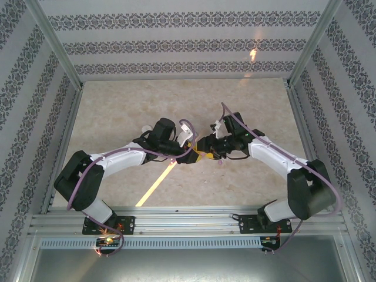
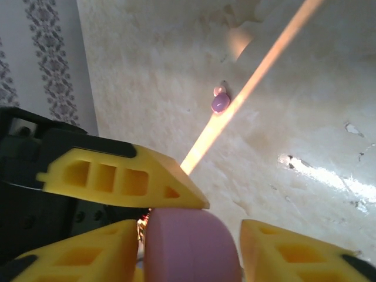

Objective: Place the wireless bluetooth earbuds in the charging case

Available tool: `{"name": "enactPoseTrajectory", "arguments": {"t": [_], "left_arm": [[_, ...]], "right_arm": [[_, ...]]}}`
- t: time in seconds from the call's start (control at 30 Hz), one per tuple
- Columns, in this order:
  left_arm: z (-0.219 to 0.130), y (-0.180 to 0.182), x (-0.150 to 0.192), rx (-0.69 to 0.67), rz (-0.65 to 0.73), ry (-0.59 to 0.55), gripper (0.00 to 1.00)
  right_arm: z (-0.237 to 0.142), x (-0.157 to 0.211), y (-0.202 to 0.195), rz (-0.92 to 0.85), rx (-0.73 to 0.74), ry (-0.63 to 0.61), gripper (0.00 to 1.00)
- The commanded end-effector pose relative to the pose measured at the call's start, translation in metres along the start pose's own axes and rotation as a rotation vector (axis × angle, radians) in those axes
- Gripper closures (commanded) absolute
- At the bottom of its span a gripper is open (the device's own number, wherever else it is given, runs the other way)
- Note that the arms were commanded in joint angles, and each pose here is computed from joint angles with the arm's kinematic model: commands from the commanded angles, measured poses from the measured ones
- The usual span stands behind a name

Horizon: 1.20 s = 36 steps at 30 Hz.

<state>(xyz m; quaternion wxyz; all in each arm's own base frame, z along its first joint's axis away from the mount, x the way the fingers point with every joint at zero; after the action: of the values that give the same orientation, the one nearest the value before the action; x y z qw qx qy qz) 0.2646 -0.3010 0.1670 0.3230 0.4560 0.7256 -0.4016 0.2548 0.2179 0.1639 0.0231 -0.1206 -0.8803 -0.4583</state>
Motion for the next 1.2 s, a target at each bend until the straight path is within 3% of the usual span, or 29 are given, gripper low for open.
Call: {"name": "enactPoseTrajectory", "arguments": {"t": [0.0, 0.13, 0.2, 0.3, 0.47, 0.77, 0.97, 1.17], "left_arm": [[-0.004, -0.009, -0.018, 0.014, 0.054, -0.057, 0.76], [-0.013, -0.009, -0.025, -0.017, 0.073, -0.084, 0.67], [-0.022, -0.009, -0.032, -0.042, 0.096, -0.114, 0.56], [-0.042, -0.009, -0.046, -0.096, 0.155, -0.192, 0.41], [-0.078, -0.017, -0.06, -0.179, 0.327, -0.38, 0.29], [-0.086, -0.015, -0.065, -0.104, 0.275, -0.471, 0.3], [-0.073, -0.003, -0.073, -0.04, 0.215, -0.572, 0.42], [-0.063, 0.006, -0.08, -0.006, 0.201, -0.566, 0.59]], "right_arm": [[-0.003, 0.002, 0.017, -0.033, -0.039, 0.009, 0.65], [-0.011, 0.003, 0.029, -0.027, -0.088, -0.002, 0.76], [-0.017, 0.004, 0.036, -0.021, -0.128, -0.02, 0.78], [-0.026, 0.004, 0.044, 0.002, -0.176, -0.045, 0.79], [-0.04, -0.001, 0.057, 0.051, -0.256, -0.085, 0.78], [-0.043, -0.005, 0.09, 0.075, -0.383, -0.068, 0.78], [-0.037, -0.004, 0.1, 0.083, -0.407, -0.052, 0.78], [-0.037, -0.002, 0.101, 0.091, -0.42, -0.046, 0.78]]}}
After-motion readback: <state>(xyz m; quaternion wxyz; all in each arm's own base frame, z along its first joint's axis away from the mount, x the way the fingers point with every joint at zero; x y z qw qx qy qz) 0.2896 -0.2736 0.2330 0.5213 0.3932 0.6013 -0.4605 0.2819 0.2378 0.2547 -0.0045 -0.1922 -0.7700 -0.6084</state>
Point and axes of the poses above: each hand's point on the last joint's axis, 136 mm out from that joint toward the fingers, its own z axis out along the fingers, its own y axis along the line the jaws close on, x = y × z, the point moved 4 cm from there along -z, back along the fingers, and after that the axes turned 12 degrees about z, right-handed, at the moved point
